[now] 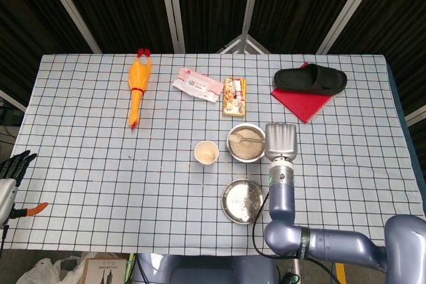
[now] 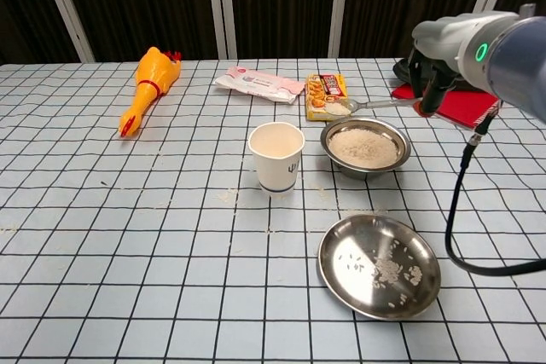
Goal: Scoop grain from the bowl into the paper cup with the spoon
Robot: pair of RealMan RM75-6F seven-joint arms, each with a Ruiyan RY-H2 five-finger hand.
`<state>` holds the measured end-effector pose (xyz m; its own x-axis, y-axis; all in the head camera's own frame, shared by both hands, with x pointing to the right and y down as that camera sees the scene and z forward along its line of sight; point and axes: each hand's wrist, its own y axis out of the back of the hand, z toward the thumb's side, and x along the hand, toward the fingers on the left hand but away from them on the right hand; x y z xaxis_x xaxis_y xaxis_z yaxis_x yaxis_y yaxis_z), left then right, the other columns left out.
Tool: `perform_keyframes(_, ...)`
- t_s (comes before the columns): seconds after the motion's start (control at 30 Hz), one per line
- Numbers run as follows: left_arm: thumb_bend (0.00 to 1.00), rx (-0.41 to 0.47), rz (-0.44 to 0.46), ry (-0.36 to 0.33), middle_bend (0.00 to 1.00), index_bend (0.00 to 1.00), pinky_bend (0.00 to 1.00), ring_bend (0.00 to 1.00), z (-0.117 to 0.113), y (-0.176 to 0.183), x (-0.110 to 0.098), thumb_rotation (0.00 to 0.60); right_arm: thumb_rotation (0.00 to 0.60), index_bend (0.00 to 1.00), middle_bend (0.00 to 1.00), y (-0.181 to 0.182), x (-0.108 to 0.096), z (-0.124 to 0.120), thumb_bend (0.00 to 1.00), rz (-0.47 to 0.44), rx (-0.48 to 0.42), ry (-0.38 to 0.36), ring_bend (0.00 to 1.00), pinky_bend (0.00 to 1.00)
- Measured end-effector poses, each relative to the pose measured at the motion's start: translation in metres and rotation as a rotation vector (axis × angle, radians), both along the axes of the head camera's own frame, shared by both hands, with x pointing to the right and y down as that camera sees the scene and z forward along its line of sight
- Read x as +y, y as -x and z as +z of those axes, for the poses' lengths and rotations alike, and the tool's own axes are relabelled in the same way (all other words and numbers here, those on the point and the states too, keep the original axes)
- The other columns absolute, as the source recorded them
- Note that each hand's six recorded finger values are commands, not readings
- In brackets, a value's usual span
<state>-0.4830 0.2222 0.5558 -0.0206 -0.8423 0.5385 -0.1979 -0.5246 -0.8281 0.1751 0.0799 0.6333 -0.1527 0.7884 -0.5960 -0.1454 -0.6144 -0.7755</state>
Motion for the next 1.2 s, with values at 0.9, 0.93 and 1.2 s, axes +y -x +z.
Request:
perform_keyframes(0.9, 0.0, 0.01, -0.008, 0.007, 0.0, 0.0, 0.0, 0.0, 0.0, 0.001, 0.0, 0.6, 0.6, 0.7, 0.93, 0.057, 0.031, 0.001, 0.75, -0.094, 0.0, 0.003, 1.0, 1.0)
perform_keyframes(0.93, 0.0, 0.01, -0.009, 0.007, 0.0, 0.0, 0.0, 0.0, 0.0, 0.001, 0.0, 0.6, 0.6, 0.7, 0.93, 0.058, 0.032, 0.002, 0.75, -0.097, 0.002, 0.001, 1.0, 1.0)
perform_keyframes(1.2, 0.0, 0.018, -0.014, 0.01, 0.0, 0.0, 0.0, 0.0, 0.0, 0.001, 0.0, 0.6, 0.6, 0.7, 0.93, 0.07, 0.036, 0.012, 0.75, -0.142, 0.009, -0.025, 1.0, 1.0)
